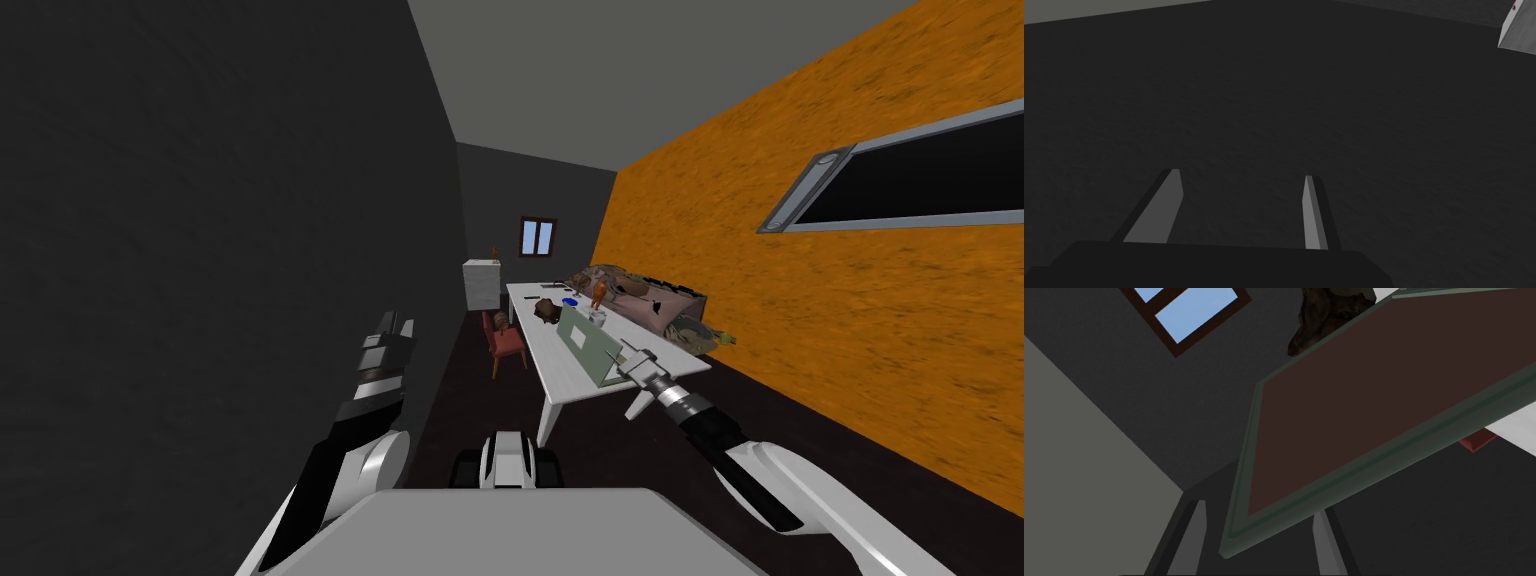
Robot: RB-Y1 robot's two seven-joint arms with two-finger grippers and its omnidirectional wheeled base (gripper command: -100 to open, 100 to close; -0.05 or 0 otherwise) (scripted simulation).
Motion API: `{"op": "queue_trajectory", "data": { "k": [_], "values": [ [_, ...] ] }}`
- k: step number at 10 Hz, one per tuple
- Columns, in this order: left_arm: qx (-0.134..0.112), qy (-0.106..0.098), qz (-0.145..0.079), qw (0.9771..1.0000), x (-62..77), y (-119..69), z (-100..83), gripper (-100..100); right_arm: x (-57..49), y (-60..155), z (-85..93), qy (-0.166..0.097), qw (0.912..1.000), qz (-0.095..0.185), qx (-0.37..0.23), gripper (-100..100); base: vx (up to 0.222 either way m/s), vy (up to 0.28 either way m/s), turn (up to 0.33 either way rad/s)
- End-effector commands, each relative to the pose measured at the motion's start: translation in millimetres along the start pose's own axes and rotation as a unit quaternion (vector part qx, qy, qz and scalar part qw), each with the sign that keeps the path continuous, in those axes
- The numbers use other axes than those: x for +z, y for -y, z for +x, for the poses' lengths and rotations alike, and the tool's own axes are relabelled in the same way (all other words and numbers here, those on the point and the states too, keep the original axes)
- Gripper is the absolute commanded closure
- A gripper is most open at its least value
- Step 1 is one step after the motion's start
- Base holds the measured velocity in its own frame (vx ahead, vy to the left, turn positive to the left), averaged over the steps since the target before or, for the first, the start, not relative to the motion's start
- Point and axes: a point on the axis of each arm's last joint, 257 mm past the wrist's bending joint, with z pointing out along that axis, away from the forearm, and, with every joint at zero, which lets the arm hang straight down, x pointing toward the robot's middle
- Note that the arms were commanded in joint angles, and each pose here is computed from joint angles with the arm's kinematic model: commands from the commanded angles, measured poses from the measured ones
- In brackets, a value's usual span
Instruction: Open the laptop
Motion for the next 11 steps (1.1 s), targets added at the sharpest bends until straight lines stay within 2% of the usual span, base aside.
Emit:
{"op": "queue_trajectory", "data": {
  "k": [1, 6, 7, 8, 11],
  "values": [
    [0.0, 0.0, 0.0, 1.0, 0.0, 0.0, 0.0, 0, 1.4, 3.7, 11.4, -0.008, 0.9986, 0.002, 0.052, 100, -0.019, -0.067, 0.04],
    [0.0, 0.0, 0.0, 1.0, 0.0, 0.0, 0.0, 0, 6.0, 13.6, 26.4, -0.015, 0.9887, 0.009, 0.149, 100, -0.02, -0.068, 0.031],
    [0.0, 0.0, 0.0, 1.0, 0.0, 0.0, 0.0, 0, 6.6, 13.7, 19.5, -0.008, 0.9907, 0.008, 0.136, 100, -0.005, -0.032, 0.01],
    [0.0, 0.0, 0.0, 1.0, 0.0, 0.0, 0.0, 0, 9.3, 11.1, 28.8, -0.013, 0.9834, 0.014, 0.181, 100, -0.018, -0.075, 0.056],
    [0.0, 0.0, 0.0, 1.0, 0.0, 0.0, 0.0, 0, 12.2, 3.1, 42.5, -0.02, 0.9701, 0.019, 0.241, 100, -0.023, -0.108, 0.063]
  ]
}}
